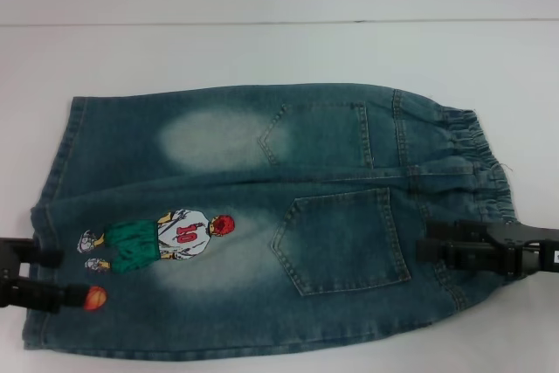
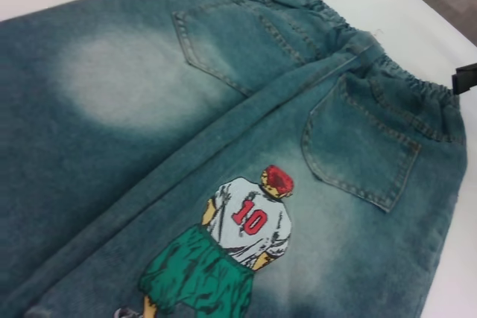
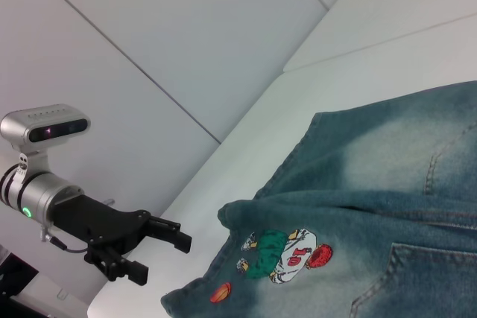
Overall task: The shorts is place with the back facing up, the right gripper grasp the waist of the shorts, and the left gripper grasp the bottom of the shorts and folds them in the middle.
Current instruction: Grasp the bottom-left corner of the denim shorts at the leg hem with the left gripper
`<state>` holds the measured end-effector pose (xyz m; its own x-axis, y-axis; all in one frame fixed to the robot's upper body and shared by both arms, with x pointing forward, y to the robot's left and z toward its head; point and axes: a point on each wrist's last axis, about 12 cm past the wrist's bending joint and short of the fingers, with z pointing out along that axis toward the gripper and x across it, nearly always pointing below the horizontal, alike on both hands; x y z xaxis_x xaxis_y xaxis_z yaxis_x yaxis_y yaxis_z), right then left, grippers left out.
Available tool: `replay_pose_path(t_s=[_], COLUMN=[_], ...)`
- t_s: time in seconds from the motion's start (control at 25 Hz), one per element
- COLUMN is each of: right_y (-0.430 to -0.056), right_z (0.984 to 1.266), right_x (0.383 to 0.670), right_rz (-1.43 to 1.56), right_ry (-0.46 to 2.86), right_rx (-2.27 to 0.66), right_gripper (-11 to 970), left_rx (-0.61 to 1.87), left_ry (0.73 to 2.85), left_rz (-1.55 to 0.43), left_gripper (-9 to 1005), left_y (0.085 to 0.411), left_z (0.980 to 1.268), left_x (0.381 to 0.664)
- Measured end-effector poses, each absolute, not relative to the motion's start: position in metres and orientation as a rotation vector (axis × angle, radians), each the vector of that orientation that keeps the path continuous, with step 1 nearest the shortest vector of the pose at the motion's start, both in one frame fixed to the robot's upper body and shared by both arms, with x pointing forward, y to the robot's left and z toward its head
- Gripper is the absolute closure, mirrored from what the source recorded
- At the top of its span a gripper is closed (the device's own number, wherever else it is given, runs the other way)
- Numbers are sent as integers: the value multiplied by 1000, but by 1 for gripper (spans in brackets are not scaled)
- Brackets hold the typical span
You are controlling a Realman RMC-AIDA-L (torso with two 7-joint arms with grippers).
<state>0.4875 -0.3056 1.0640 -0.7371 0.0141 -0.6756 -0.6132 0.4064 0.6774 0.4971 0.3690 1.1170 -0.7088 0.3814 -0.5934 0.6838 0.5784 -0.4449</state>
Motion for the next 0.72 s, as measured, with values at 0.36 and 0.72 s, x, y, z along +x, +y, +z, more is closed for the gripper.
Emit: replay_pose_path(t_s=[0.36, 0.72], right_y=[-307, -308], right_z=[1065, 1065], right_x=[488, 489], right_rz=[1347, 1344], right_ry=[2056, 2054], right_rx=[-489, -481], right_gripper=[44, 45], left_rx=[812, 783], left_ry=[2440, 2477], left_rz=[-863, -837], left_gripper=[47, 47], left_y=[376, 383], left_z=[1112, 1111], left_x=[499, 496])
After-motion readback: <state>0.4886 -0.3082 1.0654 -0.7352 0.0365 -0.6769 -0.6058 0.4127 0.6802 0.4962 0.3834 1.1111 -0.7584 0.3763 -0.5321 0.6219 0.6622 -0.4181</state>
